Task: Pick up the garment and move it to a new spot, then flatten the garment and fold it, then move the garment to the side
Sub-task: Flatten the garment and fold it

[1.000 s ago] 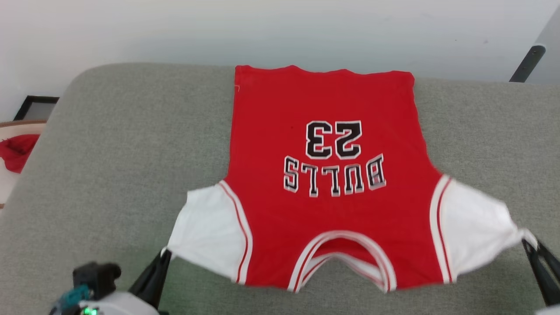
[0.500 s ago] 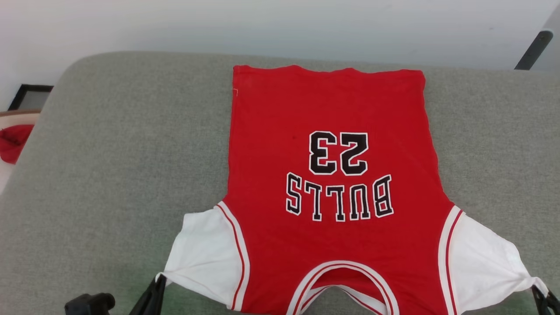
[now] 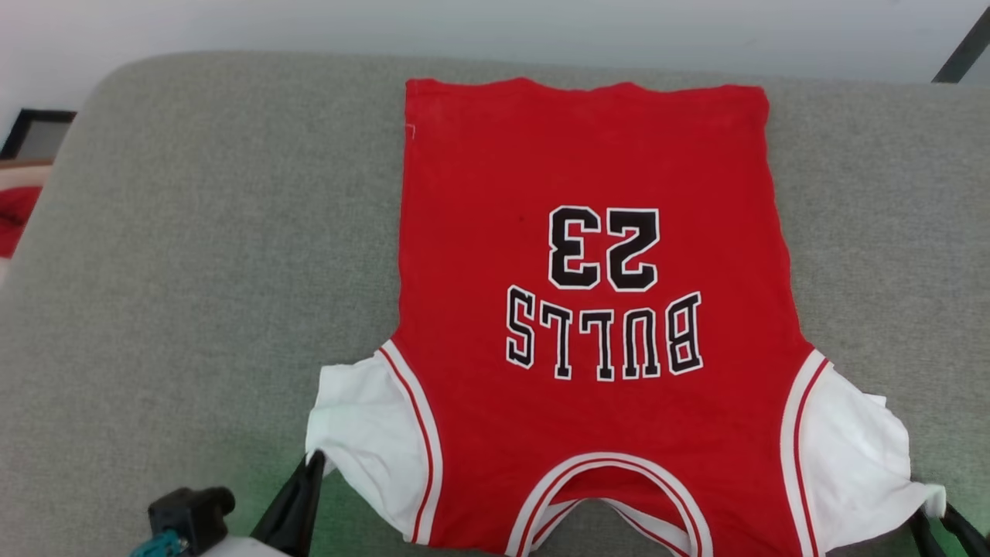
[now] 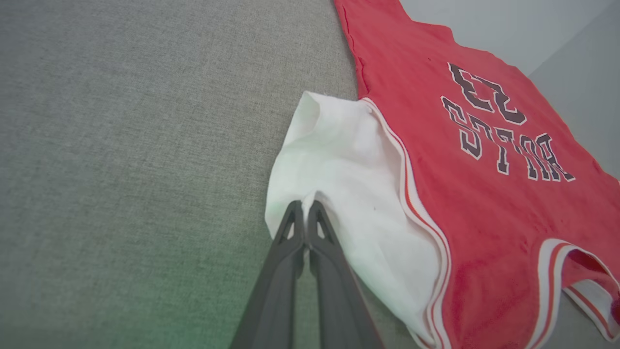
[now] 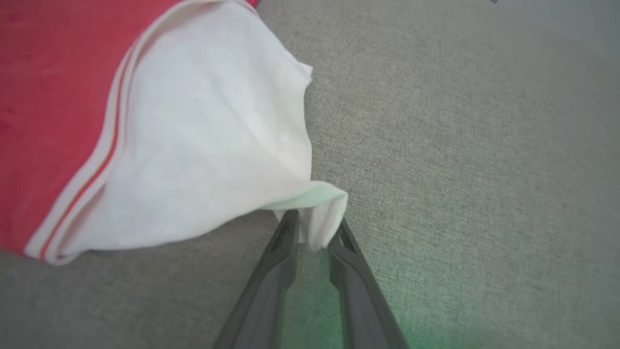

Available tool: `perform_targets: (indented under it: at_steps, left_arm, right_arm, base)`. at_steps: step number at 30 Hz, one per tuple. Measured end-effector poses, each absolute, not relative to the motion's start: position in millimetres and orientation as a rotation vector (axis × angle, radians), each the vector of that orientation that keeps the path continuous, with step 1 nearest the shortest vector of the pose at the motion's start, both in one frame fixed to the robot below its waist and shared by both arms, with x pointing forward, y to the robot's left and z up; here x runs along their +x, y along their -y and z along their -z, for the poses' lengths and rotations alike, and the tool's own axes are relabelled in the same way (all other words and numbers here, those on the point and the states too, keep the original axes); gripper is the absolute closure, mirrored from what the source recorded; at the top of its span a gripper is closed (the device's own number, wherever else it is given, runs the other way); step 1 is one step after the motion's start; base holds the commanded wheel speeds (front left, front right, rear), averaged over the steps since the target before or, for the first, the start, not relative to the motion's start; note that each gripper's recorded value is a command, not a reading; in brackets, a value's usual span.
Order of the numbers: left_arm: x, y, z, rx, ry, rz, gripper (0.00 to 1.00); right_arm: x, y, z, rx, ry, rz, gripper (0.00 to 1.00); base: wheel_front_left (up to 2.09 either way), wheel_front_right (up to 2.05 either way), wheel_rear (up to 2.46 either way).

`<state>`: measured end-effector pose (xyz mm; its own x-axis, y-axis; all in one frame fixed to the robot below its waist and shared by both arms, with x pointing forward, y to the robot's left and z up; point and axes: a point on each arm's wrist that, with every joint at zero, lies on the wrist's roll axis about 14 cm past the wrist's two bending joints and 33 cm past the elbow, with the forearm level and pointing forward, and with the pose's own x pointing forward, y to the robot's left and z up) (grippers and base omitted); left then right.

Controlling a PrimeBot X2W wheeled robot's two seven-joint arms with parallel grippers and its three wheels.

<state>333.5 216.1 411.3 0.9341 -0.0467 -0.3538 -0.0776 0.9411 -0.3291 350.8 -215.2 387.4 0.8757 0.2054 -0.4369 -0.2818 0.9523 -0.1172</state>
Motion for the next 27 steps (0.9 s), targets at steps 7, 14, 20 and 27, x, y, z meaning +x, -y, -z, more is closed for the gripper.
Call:
perform_targets:
  at_steps: [7, 14, 20, 27]
  left_arm:
    - [341, -211, -405, -0.352, -0.376, -0.002, 1.0]
    - [339, -207, -404, -0.364, -0.376, 0.004, 1.0]
    - [341, -202, -406, -0.38, -0.359, 0.014, 1.0]
    - [344, -198, -409, -0.381, -0.342, 0.028, 1.0]
  right_arm:
    - [366, 191, -394, -0.152, -0.456, -0.386, 0.0]
    - [402, 191, -451, -0.1, -0.319, -0.4, 0.0]
    - [454, 180, -497, -0.108, -0.216, -0.393, 0.0]
    - [529, 154, -516, -0.122, -0.212, -0.417, 0.0]
  base:
    - [0.0, 0.0, 0.0]
    - [0.0, 0.0, 0.0]
    - [0.0, 0.0, 0.0]
    - [0.0, 0.0, 0.0]
